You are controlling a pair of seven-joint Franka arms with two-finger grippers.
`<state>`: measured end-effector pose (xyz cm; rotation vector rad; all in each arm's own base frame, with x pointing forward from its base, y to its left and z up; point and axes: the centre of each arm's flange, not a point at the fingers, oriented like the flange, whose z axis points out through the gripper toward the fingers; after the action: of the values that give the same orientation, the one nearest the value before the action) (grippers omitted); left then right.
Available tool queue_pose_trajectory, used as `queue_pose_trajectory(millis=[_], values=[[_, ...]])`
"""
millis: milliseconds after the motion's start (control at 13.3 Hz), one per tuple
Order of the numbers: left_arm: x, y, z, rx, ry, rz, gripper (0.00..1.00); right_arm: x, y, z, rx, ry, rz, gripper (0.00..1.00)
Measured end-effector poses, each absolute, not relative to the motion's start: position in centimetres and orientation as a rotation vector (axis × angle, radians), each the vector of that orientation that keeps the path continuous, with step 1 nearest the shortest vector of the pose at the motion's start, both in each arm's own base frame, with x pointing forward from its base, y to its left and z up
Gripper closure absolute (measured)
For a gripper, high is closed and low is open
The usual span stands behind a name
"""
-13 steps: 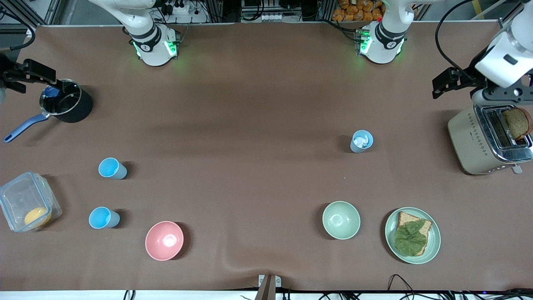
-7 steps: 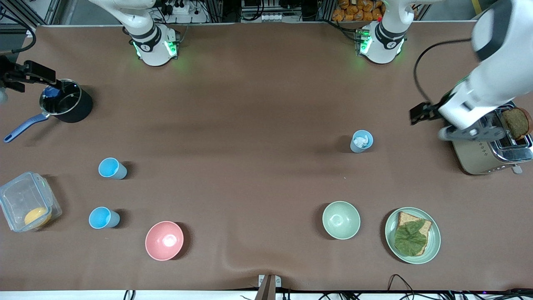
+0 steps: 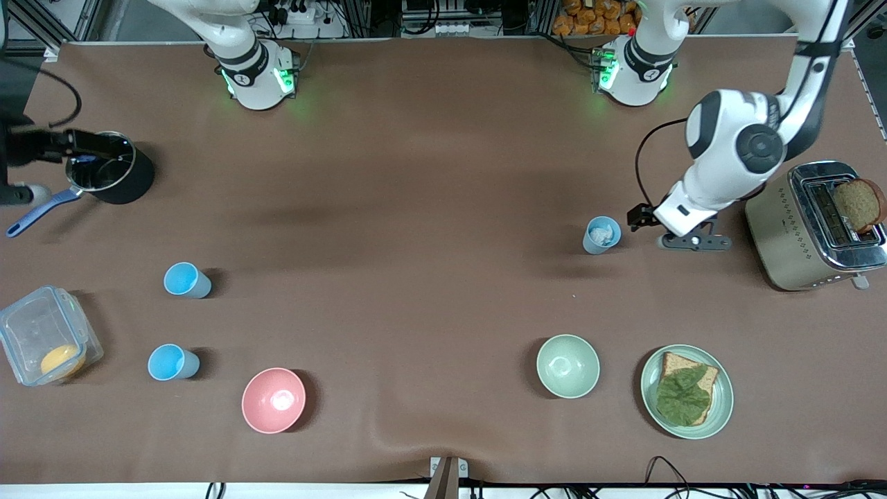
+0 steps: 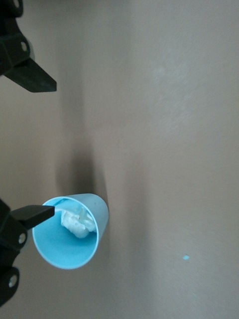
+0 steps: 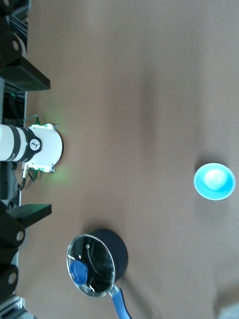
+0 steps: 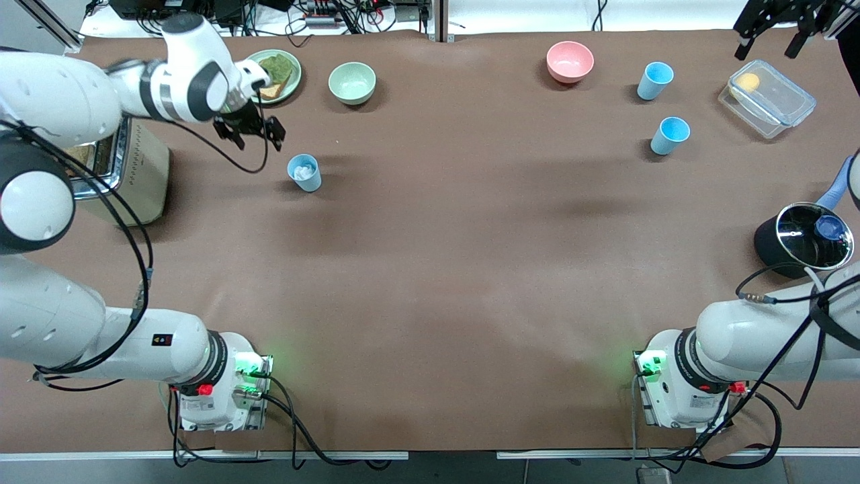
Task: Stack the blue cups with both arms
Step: 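Grasp the blue cup with the left gripper while the right gripper reaches another cup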
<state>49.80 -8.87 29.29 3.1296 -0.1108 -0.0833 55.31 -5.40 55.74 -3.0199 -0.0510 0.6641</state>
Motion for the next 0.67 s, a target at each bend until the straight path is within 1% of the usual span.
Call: queue_pose_trajectory(millis=[150,375,525,600,675], values=[[49.4,-10.2,28.7,3.126,-0.153,-0.099,0.0,57.4,-6.5,51.0,-2.994,-0.034,0.73,0.0],[49.0,-12.2,28.0,3.113,-0.197,-0.105,0.0,60.7,-9.1,42.0,-2.972,0.01,0.771,0.0],[49.1,-12.4,26.7,3.107,-0.198,-0.102,0.0,62.1,-11.7,36.0,-2.969,0.027,0.773,0.0],[49.2,-12.4,26.0,3.103,-0.197,-0.103,0.09,62.7,-12.6,33.6,-2.977,0.031,0.757,0.0],[49.2,-12.4,25.1,3.1,-0.196,-0.107,0.2,63.4,-13.2,31.5,-2.984,0.031,0.73,0.0]])
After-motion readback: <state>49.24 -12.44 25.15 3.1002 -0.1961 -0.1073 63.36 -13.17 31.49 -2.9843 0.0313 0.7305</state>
